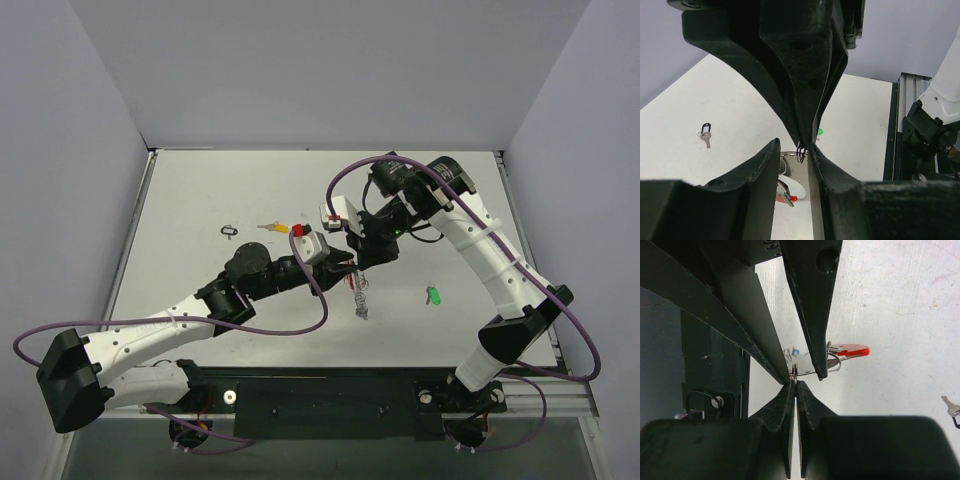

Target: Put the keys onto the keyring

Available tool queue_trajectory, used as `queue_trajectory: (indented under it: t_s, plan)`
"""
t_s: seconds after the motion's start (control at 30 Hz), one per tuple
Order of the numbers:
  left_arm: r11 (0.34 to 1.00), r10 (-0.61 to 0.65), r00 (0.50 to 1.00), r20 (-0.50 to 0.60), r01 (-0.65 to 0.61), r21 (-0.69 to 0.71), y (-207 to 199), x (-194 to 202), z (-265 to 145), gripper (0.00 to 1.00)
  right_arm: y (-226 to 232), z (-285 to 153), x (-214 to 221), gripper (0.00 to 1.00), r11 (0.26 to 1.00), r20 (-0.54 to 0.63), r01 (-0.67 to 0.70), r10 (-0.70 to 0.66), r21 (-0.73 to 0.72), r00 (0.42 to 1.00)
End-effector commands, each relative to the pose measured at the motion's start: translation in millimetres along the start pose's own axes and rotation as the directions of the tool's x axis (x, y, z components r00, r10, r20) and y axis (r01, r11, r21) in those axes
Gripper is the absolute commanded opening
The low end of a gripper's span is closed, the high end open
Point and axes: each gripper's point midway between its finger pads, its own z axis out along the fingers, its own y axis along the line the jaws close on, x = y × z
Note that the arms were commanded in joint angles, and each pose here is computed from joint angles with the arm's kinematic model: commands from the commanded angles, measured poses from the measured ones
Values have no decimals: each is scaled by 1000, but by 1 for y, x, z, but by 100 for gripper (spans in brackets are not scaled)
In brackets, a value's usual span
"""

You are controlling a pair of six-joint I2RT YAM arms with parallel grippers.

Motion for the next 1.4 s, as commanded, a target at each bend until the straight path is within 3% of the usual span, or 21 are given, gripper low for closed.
queue_trajectory:
  t_s: [0.0, 0.73, 0.87, 1.07, 1.1, 1.17, 1.3, 1.37]
  plan:
    - [999, 27, 991, 133, -30, 17, -5, -43, -1, 37, 47, -9, 21, 0, 982, -90, -111, 98, -152, 991]
    - [995, 62, 997, 38, -64, 73, -10, -25, 6, 21, 49, -10, 19, 0, 982, -85, -108, 95, -158, 992]
    - [993, 66, 997, 44, -70, 91, -13, -27, 7, 0, 49, -9, 20, 0, 980, -85, -110, 97, -164, 992]
    - [994, 53, 995, 87, -61, 95, -15, -36, 3, 0, 49, -11, 16, 0, 979, -61, -117, 108, -164, 992]
    - [996, 24, 995, 96, -33, 87, -14, -36, 1, 0, 46, -13, 15, 12, 980, -50, -124, 118, -158, 992]
    - [998, -10, 989, 145, 0, 67, -11, -42, -6, 0, 45, -18, 14, 25, 978, -14, -141, 141, -156, 990]
    - [995, -87, 961, 262, 72, 64, -9, -59, -21, 0, 45, -31, 12, 33, 983, 94, -106, 121, -147, 988]
    - [993, -109, 948, 299, 93, 68, -10, -62, -26, 0, 49, -32, 13, 40, 989, 160, -24, 47, -144, 986]
